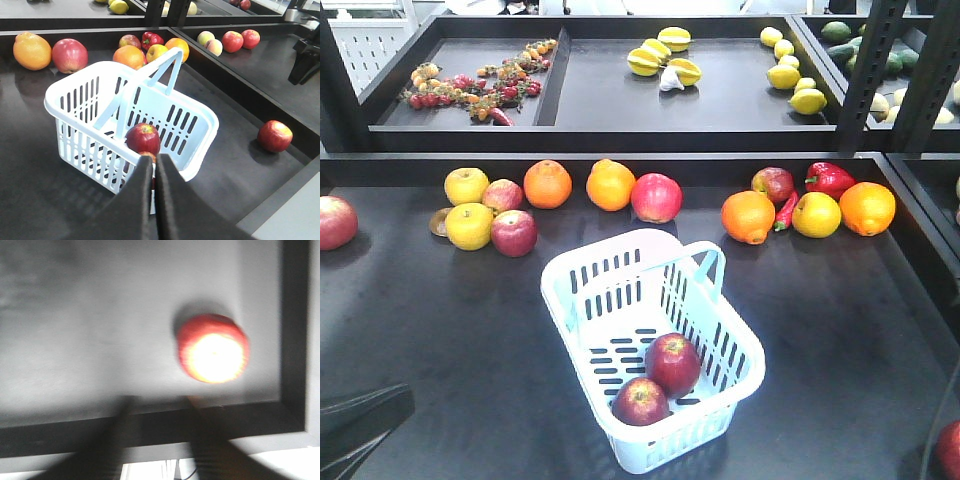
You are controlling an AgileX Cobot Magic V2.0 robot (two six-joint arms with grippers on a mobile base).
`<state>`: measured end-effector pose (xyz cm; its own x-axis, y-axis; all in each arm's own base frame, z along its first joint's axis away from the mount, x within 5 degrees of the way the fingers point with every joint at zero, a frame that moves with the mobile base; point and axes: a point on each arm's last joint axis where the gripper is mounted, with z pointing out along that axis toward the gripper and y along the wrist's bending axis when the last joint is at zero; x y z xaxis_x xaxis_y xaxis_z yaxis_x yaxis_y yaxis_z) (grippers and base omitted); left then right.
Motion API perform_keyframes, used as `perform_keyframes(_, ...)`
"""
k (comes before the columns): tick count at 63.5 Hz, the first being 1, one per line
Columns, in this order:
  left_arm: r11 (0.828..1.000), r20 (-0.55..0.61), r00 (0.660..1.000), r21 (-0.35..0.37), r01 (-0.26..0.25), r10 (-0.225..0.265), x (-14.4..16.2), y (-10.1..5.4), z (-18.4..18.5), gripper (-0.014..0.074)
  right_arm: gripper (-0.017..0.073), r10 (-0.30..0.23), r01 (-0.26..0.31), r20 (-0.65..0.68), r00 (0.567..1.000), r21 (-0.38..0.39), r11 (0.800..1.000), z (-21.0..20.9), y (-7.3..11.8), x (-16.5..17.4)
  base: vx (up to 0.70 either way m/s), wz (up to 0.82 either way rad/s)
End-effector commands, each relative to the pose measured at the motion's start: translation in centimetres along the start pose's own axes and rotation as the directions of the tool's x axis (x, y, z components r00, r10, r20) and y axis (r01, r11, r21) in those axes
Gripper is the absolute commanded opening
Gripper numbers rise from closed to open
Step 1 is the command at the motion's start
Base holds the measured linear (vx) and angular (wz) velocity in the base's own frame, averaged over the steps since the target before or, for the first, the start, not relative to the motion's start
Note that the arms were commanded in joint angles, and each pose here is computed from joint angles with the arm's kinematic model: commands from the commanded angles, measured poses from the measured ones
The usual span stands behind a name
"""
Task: Pick three apples into basket with both arms
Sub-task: 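Reach the right gripper to a third red apple and grasp it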
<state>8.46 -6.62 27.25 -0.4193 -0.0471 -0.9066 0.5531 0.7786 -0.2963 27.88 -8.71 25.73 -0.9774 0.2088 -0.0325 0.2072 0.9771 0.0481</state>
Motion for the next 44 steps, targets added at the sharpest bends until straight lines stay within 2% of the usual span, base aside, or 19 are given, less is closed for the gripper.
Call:
perform_keyframes(1, 1.000, 0.070, 0.997, -0.005, 0.022, -0.022, -1.2, -0.1, -0.3, -0.0008, 0.0557, 0.009, -0.009, 0.014, 1.000, 0.010, 1.000, -1.6, -0.6, 0.7, 0.00, 0.00)
perform_keyframes(7, 1.000, 0.070, 0.997, -0.005, 0.022, -0.022, -1.2, -0.1, -0.3, -0.0008, 0.0730, 0.030, -0.030, 0.029, 0.999, 0.017, 0.999, -1.6, -0.8, 0.5, 0.00, 0.00)
perform_keyframes(16, 1.000, 0.069, 0.997, -0.004, 0.022, -0.022, -1.2, -0.1, -0.3, -0.0008, 0.0722, 0.025, -0.026, 0.034, 0.999, 0.030, 0.999, -1.3, -1.0, 0.3, 0.00, 0.00)
perform_keyframes(30, 1.000, 0.069, 0.997, -0.004, 0.022, -0.022, -1.2, -0.1, -0.3, -0.0008, 0.0685, 0.023, -0.021, -0.055, 0.998, 0.046, 0.999, 1.0, -1.4, -0.6, 0.00, 0.00)
perform_keyframes(44, 1.000, 0.068, 0.997, -0.004, 0.022, -0.022, -1.2, -0.2, -0.3, -0.0008, 0.0657, 0.032, -0.016, -0.133, 0.991, 0.119, 0.993, 3.7, -2.5, -1.6, 0.00, 0.00)
